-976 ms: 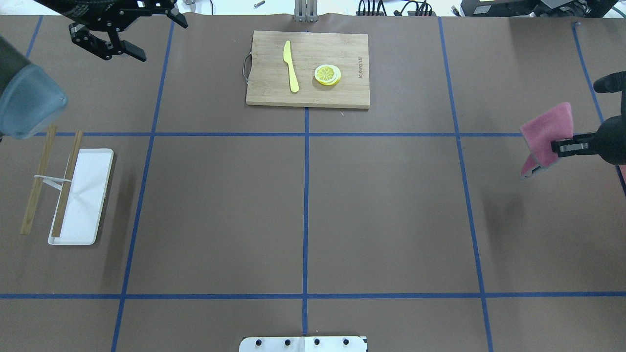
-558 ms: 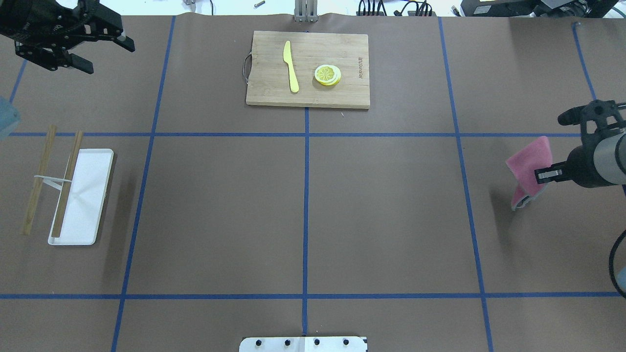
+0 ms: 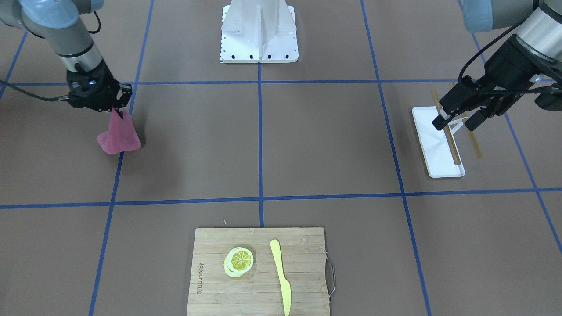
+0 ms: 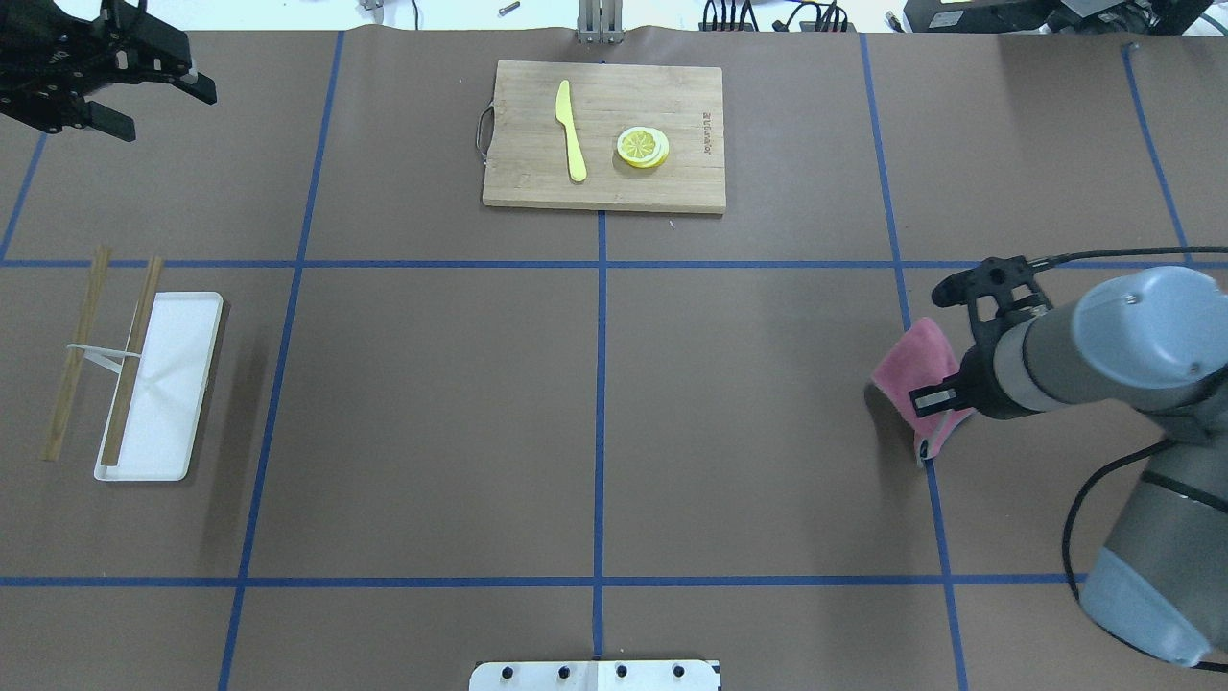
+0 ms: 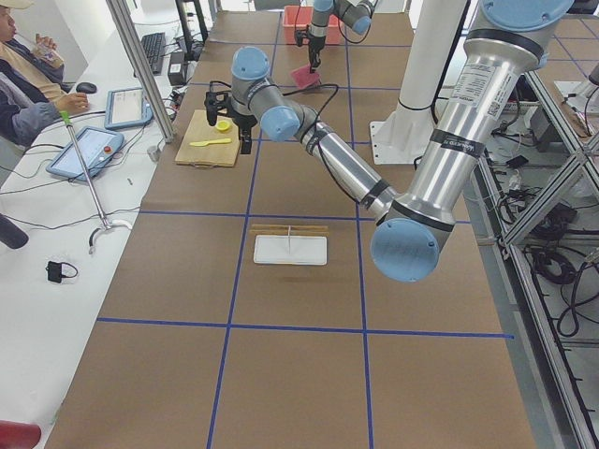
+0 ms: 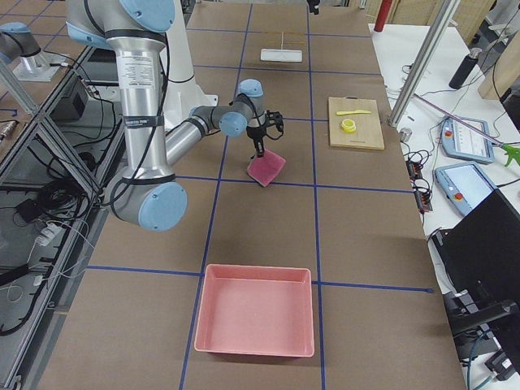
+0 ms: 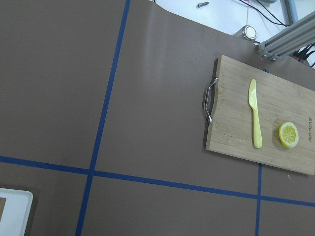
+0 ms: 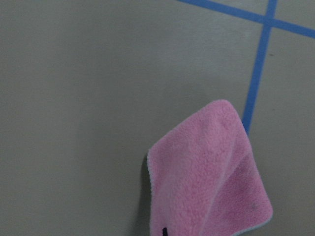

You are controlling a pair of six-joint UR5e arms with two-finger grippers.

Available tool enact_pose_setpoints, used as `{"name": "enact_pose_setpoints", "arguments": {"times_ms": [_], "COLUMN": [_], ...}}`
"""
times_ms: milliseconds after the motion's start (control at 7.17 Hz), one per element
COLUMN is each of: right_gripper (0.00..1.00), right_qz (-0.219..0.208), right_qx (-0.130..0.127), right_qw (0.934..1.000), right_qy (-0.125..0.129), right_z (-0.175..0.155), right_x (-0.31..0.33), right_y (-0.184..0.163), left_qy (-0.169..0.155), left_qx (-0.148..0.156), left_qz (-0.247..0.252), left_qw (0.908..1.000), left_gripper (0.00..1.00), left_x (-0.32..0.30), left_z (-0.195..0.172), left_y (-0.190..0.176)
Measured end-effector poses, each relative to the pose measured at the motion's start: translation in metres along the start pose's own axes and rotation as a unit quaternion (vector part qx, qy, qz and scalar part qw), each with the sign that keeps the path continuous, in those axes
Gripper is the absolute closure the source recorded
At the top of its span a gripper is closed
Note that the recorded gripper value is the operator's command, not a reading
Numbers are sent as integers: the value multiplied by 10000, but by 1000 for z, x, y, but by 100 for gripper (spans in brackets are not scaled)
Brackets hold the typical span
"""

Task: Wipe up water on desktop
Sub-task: 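Sweep the pink cloth back and forth across the table with the right gripper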

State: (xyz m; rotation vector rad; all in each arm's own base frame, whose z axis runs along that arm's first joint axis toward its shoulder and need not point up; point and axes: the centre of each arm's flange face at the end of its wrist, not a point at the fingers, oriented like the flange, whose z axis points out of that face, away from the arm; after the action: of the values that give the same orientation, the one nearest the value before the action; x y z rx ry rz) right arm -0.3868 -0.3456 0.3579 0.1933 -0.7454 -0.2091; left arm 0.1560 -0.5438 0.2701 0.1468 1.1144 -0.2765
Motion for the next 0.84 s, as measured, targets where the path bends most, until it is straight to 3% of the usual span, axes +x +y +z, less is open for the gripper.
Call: {"name": "enact_pose_setpoints", "arguments": {"times_ms": [558,836], "right_gripper": [100,100], "right_qz": [239,464], "right_qx": [-84,-30], "right_qw": [9992,9984], "right_qy": [-322,-330], "right_z": [6,-6], "right_x": [-124,-103], "right_y": [-8,-22], "left_qy": [-5,-255], "left_qx": [-75,-103], "left_qz": [84,629], "left_qw": [9999,9976], "left_gripper": [2,2], "left_x": [-20,-77], "left_z": [-6,-8], "left_y": [-2,-3]}}
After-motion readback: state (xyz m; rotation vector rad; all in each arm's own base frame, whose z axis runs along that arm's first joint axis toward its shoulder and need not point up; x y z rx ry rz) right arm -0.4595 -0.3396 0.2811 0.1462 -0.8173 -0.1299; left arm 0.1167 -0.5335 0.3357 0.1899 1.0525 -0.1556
